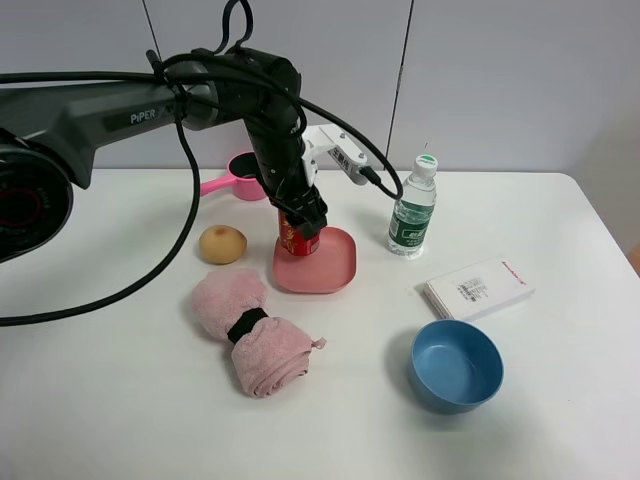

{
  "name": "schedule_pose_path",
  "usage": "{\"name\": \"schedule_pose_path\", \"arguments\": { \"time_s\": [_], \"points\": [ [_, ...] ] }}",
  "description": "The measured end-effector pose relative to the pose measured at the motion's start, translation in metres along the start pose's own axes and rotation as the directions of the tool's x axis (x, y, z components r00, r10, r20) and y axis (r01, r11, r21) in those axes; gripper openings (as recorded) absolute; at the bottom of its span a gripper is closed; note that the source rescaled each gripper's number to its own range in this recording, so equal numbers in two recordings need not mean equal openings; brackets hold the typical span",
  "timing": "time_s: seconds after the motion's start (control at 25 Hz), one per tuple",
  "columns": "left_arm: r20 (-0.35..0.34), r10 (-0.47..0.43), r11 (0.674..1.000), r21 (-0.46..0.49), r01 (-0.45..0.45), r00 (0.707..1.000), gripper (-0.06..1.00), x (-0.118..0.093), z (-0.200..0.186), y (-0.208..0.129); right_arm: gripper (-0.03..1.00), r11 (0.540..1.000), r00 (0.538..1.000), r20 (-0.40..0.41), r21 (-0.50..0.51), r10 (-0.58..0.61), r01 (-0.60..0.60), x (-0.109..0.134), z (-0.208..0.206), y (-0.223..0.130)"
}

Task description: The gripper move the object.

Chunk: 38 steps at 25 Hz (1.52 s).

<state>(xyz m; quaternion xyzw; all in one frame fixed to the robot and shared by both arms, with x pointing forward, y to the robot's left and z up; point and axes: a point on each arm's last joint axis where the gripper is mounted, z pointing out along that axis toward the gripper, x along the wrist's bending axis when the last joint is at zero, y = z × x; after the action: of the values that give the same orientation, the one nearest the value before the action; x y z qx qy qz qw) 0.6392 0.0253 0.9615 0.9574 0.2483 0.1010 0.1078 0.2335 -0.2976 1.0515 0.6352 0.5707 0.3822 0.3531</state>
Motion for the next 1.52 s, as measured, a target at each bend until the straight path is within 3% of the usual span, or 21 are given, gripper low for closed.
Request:
{"name": "schedule_pose_path", "arguments": {
  "time_s": [0.32, 0.8, 0.96, 1.04, 1.28, 1.52],
  "points": [
    [0.086, -0.039, 0.998, 0.046, 0.035, 0.995, 0.01, -0.008, 0.028, -0.004, 1.0, 1.0, 1.0, 0.0, 0.0, 0.0, 0.0, 0.0, 0.0, 0.0],
    [0.123, -0.056, 0.997, 0.061, 0.049, 0.991, 0.02, -0.012, 0.029, -0.004, 1.0, 1.0, 1.0, 0.0, 0.0, 0.0, 0.0, 0.0, 0.0, 0.0],
    [0.147, -0.068, 0.996, 0.064, 0.059, 0.987, 0.37, -0.014, 0.029, -0.004, 1.0, 1.0, 1.0, 0.0, 0.0, 0.0, 0.0, 0.0, 0.0, 0.0],
    [0.149, -0.067, 0.996, 0.061, 0.058, 0.987, 0.42, -0.014, 0.023, -0.003, 1.0, 1.0, 1.0, 0.0, 0.0, 0.0, 0.0, 0.0, 0.0, 0.0],
    [0.116, -0.059, 0.997, -0.043, 0.064, 0.991, 0.44, -0.005, -0.045, 0.016, 1.0, 1.0, 1.0, 0.0, 0.0, 0.0, 0.0, 0.0, 0.0, 0.0],
    [-0.078, -0.06, 0.965, -0.259, 0.037, 0.995, 0.45, 0.009, -0.157, 0.023, 1.0, 1.0, 1.0, 0.0, 0.0, 0.0, 0.0, 0.0, 0.0, 0.0]
  ]
}}
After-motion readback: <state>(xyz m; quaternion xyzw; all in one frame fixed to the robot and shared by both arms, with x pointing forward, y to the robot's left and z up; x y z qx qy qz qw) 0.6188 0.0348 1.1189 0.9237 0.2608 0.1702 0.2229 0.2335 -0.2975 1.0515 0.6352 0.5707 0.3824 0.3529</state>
